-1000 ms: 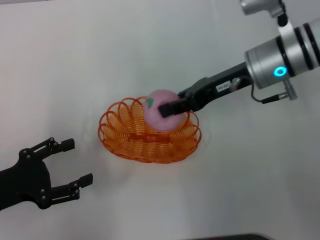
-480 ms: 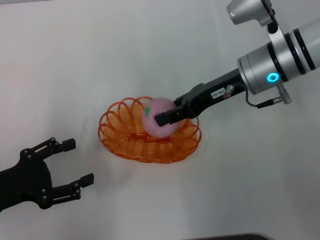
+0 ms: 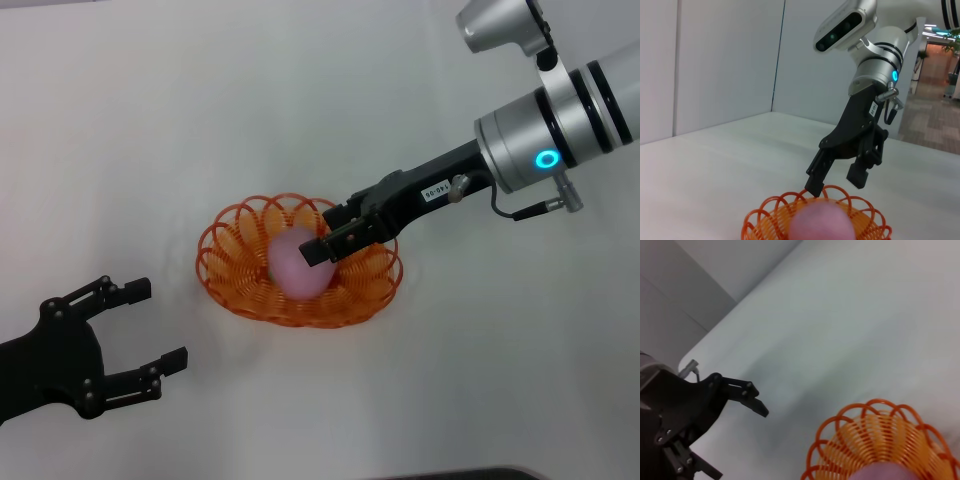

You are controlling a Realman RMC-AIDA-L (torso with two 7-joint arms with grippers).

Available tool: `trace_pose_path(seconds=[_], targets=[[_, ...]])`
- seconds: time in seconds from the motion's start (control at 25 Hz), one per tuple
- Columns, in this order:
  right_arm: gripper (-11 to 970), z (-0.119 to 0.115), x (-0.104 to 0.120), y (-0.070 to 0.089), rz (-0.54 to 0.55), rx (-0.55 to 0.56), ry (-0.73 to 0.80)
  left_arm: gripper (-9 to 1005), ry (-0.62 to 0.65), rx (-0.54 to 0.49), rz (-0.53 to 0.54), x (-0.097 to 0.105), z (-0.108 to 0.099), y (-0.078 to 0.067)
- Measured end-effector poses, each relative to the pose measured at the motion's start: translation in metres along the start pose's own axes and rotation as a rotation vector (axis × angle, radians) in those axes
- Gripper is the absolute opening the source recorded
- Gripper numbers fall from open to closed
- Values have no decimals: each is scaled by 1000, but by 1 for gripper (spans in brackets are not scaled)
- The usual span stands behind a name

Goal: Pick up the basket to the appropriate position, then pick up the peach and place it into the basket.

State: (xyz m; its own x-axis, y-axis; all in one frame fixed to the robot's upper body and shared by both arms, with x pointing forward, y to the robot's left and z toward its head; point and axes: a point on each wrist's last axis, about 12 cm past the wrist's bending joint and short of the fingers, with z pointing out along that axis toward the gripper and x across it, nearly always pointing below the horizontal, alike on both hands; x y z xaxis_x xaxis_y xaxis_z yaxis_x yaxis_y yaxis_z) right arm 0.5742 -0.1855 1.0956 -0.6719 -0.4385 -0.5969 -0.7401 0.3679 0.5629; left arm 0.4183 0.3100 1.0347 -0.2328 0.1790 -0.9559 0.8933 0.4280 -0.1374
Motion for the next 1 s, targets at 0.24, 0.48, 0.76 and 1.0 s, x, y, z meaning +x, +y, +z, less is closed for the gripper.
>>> trace_pose_path(seconds=[0.24,0.48,0.76,1.0], targets=[[849,-12,6,6,-80,-70,-110,883,-4,-3,-3,0,0,0],[873,-35,32,0,-120,-21,-194,883,-21,-10,-9,0,-2,-1],[869,-61,85,3,-232,12,-321,883,-20,-16,-14,0,-5,-1],[867,-82,129,4,-229,88,-376,883,-20,-29,-29,1,-7,0]])
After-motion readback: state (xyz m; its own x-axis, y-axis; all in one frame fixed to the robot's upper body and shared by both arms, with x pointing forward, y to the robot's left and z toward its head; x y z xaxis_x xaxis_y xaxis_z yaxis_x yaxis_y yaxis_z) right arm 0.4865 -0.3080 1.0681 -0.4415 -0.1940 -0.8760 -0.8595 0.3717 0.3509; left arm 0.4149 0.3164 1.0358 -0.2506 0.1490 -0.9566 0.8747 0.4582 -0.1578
